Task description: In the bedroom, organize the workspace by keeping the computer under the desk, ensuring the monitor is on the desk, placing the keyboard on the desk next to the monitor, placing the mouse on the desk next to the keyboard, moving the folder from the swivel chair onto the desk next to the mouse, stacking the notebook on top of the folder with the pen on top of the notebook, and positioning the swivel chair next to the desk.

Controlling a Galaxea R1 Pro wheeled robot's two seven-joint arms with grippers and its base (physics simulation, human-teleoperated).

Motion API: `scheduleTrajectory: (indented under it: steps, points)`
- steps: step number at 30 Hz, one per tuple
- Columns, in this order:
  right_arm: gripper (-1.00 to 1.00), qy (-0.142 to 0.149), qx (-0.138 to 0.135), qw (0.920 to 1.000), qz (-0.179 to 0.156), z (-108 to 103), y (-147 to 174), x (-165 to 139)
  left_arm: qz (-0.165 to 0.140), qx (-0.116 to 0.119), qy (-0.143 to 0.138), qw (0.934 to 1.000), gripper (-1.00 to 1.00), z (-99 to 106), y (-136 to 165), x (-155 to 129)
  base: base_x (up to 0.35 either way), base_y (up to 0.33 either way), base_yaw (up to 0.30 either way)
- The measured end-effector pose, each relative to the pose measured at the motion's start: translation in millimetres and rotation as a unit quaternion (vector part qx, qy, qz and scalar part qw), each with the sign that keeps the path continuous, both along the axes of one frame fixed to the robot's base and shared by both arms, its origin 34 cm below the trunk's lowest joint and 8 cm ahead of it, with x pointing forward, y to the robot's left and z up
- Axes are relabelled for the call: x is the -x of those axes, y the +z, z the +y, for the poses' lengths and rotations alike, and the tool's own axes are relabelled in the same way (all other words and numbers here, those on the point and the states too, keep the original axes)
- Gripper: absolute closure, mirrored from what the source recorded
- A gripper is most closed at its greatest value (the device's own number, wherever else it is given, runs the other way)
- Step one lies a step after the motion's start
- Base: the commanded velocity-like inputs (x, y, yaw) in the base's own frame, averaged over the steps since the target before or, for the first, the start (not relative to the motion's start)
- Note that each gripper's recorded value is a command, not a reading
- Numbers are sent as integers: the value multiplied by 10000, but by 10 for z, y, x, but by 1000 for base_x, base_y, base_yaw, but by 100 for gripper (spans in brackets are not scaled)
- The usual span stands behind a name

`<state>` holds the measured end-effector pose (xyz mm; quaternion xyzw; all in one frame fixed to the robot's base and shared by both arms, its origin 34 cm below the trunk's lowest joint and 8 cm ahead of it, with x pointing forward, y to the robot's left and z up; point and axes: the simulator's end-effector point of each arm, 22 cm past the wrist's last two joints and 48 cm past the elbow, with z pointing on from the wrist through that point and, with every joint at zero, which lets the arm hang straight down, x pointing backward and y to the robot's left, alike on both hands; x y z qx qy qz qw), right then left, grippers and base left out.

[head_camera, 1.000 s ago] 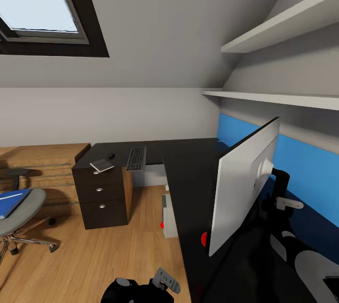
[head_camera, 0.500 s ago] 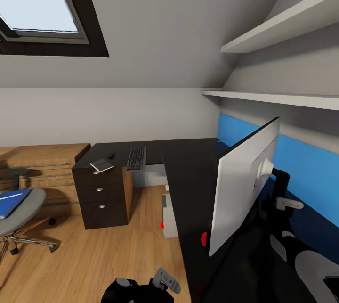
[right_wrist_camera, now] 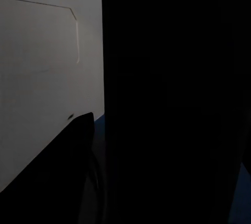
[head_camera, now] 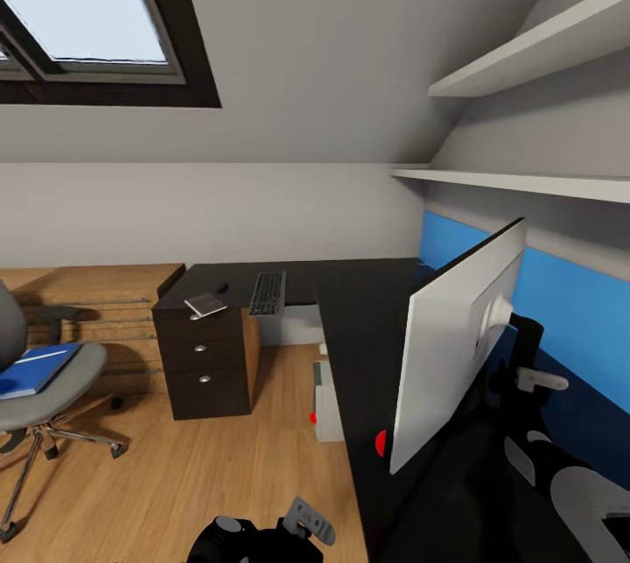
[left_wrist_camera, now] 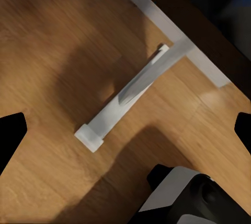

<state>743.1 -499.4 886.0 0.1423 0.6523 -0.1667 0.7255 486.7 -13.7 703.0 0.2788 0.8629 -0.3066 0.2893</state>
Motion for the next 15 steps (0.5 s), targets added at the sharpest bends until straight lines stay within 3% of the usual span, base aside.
scheduleTrajectory:
  steps: [9, 15]
  points:
    - [100, -3, -2, 10000, -2, -2, 1, 1, -1, -1, 1, 10000, -100, 1, 0, -1, -3, -7, 9]
    - [100, 82, 31, 10000, 19, 79, 3, -39, 0, 0, 1, 10000, -100, 0, -3, -2, -95, -208, 0]
